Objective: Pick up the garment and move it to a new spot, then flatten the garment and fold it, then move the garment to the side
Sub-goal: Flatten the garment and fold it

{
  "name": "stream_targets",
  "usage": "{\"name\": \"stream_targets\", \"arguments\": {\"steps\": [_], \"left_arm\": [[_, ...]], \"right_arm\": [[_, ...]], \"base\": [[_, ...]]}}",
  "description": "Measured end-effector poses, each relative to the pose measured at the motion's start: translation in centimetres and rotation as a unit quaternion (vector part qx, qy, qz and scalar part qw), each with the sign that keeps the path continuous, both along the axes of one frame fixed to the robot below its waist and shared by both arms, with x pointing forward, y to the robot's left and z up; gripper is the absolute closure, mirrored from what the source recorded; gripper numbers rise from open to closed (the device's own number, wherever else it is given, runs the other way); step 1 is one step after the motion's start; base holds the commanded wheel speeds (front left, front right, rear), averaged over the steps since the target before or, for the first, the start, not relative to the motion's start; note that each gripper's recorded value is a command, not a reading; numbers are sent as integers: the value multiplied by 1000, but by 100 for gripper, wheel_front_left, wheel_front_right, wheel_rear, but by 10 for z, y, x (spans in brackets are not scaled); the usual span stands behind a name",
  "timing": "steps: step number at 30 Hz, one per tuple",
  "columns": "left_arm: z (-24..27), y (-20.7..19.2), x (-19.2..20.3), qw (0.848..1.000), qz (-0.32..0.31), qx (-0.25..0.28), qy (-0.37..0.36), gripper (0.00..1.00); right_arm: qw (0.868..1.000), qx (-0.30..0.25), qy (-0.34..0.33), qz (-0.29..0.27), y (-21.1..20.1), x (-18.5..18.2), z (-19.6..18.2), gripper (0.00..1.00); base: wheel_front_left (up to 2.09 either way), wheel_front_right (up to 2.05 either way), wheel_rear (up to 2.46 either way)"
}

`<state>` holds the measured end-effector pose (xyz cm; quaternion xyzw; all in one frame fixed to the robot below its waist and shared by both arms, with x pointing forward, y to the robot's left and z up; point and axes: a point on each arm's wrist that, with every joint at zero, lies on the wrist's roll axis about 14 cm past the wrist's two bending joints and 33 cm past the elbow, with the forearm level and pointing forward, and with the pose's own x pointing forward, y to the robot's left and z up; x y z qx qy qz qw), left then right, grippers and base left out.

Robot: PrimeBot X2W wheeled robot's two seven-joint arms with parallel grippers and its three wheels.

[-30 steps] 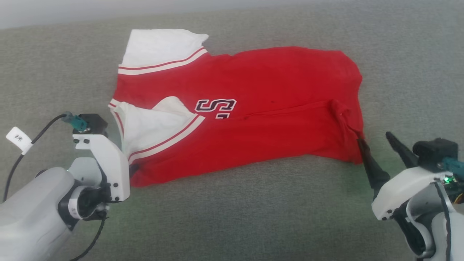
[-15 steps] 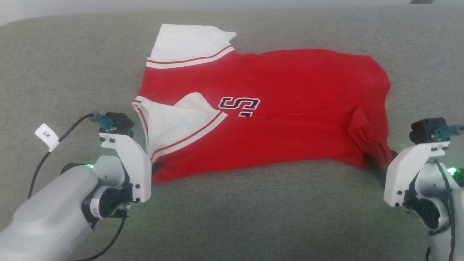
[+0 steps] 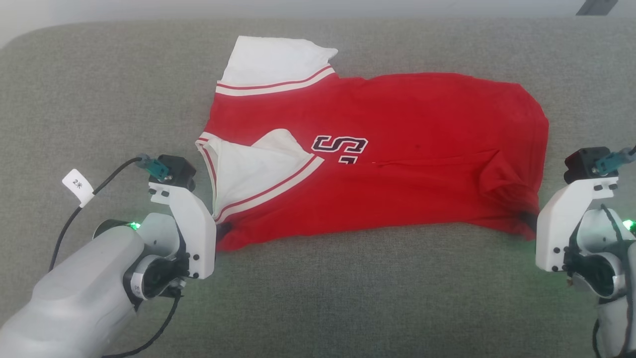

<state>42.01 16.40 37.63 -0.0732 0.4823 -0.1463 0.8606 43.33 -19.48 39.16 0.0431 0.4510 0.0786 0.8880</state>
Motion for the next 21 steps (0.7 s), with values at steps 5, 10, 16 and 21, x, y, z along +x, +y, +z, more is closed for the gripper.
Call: {"name": "stream_targets", "arguments": {"steps": [5, 10, 16, 21], "left_arm": [[5, 4, -1, 1000, -5, 7, -3, 100], [15, 14, -5, 1000, -8, 23, -4, 100], [20, 20, -26, 999, -8, 35, 10, 100], [21, 21, -51, 999, -6, 40, 29, 100]], "right_arm": [[1000, -3, -11, 7, -4, 1, 13, 100], [1000, -3, -13, 24, -7, -6, 28, 100], [999, -10, 2, 40, -13, -25, 31, 100], [998, -6, 37, 46, -16, -51, 20, 100]], "base": [[0, 0, 0], [0, 0, 0], [0, 0, 0], [0, 0, 0]]}}
